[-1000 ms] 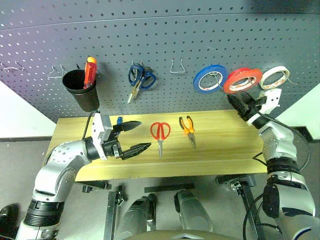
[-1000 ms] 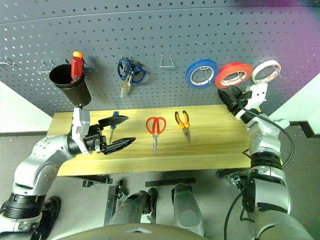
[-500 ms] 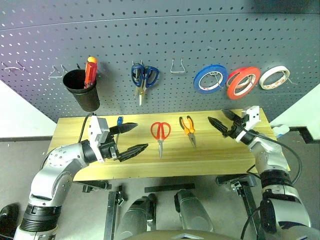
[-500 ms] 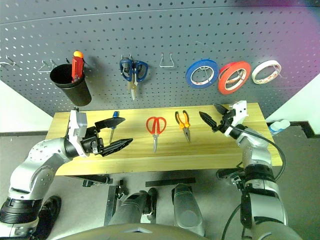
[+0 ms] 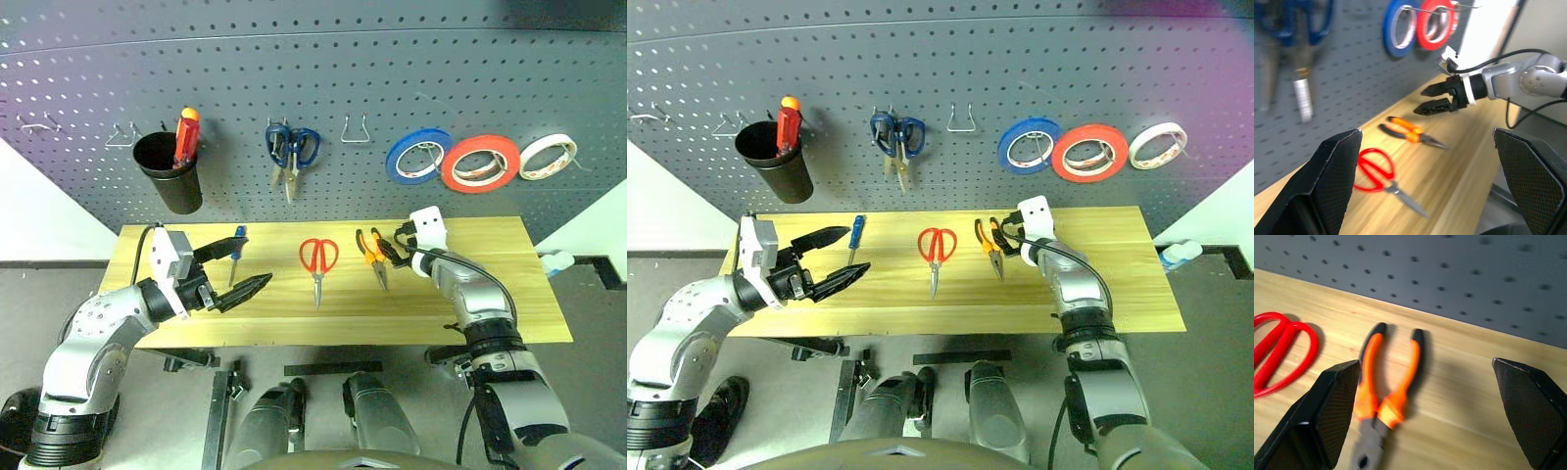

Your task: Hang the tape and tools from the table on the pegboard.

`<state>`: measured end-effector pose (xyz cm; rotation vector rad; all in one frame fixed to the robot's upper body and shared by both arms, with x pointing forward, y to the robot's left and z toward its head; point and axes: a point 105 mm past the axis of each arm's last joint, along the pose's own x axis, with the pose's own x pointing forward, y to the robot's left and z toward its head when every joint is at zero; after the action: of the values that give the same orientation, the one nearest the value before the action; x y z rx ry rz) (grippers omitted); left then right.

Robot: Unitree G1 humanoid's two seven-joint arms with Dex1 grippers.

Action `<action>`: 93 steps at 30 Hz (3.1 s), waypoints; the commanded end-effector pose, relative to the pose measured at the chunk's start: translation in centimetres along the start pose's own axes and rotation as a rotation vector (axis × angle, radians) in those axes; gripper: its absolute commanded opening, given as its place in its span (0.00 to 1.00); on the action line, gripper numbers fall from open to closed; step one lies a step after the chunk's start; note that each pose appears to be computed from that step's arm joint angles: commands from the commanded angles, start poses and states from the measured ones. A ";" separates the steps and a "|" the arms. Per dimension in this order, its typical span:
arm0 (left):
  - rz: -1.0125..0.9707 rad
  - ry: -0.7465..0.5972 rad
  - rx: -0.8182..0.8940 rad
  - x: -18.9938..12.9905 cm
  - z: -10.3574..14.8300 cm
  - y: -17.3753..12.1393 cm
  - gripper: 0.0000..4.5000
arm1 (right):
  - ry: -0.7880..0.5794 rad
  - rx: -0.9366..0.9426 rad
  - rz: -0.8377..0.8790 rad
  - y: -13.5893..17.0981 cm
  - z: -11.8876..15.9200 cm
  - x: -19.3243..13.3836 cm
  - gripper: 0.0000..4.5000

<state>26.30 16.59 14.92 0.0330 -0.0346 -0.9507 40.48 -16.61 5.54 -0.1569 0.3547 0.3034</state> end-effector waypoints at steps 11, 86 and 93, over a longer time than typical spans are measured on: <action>0.027 -0.027 0.047 -1.2 2.1 -1.3 1.00 | 0.066 -0.050 -0.051 1.7 2.0 1.2 1.00; -0.014 -0.018 0.046 -0.4 2.4 -1.9 1.00 | 0.440 0.225 -0.234 1.2 -2.9 2.0 1.00; -0.011 -0.024 0.041 -0.4 2.4 -2.0 1.00 | 0.478 0.251 -0.230 1.5 -3.7 1.8 1.00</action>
<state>24.84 16.16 16.56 0.0509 -0.0444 -0.9409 40.71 -15.75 1.67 -0.0345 0.8095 -0.0118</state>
